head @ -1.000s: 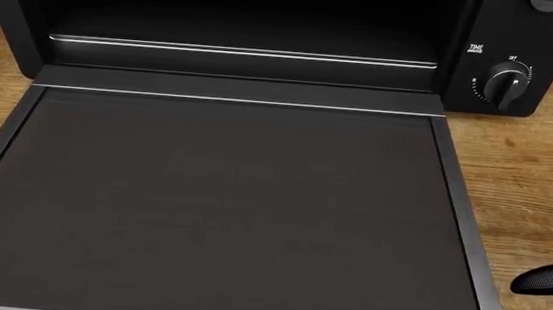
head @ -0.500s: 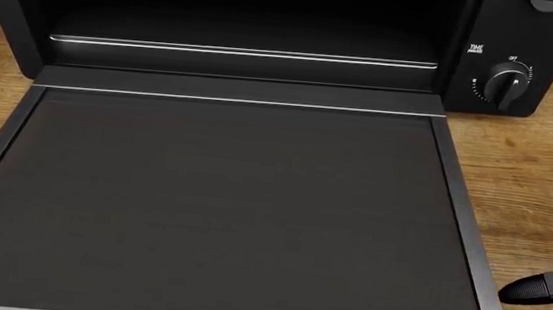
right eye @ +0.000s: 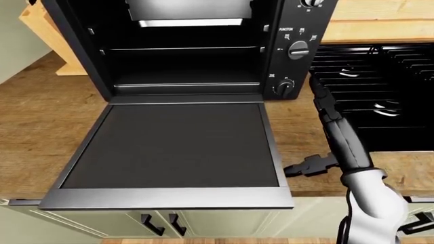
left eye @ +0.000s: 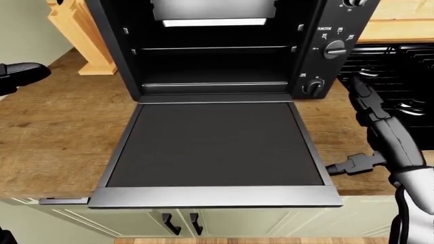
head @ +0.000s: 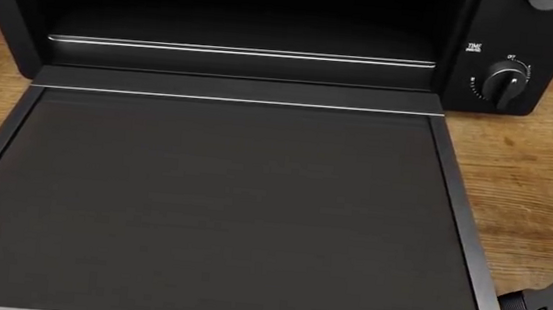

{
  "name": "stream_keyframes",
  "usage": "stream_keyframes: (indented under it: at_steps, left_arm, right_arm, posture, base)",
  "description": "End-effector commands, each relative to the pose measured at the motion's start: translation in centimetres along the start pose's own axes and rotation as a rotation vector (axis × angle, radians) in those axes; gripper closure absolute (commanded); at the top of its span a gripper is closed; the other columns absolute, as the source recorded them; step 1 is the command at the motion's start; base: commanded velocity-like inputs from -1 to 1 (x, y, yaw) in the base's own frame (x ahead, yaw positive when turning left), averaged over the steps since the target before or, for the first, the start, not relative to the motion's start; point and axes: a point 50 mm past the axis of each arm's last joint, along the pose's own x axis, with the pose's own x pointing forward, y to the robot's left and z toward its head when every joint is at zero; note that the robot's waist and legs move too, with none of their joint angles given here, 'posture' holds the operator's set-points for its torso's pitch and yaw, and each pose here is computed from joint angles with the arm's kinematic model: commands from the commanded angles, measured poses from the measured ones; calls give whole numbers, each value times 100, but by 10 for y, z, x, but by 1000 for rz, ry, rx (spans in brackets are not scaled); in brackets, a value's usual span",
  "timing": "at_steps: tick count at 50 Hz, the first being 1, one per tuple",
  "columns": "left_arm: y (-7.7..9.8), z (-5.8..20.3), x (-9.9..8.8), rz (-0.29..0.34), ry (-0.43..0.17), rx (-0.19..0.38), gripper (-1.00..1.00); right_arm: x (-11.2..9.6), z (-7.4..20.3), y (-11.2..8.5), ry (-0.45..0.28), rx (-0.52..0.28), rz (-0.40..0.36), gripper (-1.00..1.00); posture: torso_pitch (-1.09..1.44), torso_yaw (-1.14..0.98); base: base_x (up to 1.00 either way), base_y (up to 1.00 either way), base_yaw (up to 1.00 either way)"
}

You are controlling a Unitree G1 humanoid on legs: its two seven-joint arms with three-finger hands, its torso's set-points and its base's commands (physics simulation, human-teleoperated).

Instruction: Close the toaster oven door.

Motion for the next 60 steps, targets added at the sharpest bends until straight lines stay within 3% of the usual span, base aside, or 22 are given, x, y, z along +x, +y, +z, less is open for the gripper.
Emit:
stream_keyframes:
  at_steps: [1, 26, 36, 43, 51, 57, 60]
  left_arm:
    - [0, 19, 0, -2, -87, 3, -100]
    - [1, 19, 2, 0, -89, 4, -100]
    - [1, 18, 1, 3, -89, 2, -100]
    - [2, 19, 0, 3, -89, 2, -100]
    - [2, 19, 0, 4, -89, 0, -100]
    - [3, 20, 1, 6, -91, -2, -100]
    - [3, 20, 1, 6, -91, -2, -100]
  right_arm:
    - [0, 13, -4, -55, -4, -25, -100]
    - [-8, 6, 27, -24, 74, 41, -100]
    - [-5, 41, 13, -104, 184, -19, -100]
    - [-3, 51, 7, -121, 236, -52, -100]
    - [-1, 58, 7, -121, 295, -60, -100]
    - [-3, 63, 17, -86, 443, -51, -100]
    - [-4, 64, 21, -78, 463, -47, -100]
  posture:
    - [0, 0]
    - [0, 0]
    - [0, 0]
    - [0, 0]
    - [0, 0]
    - [0, 0]
    - [0, 0]
  base:
    - [0, 0, 0]
    - [0, 0, 0]
    - [0, 0, 0]
    - [0, 0, 0]
    - [0, 0, 0]
    - [0, 0, 0]
    - [0, 0, 0]
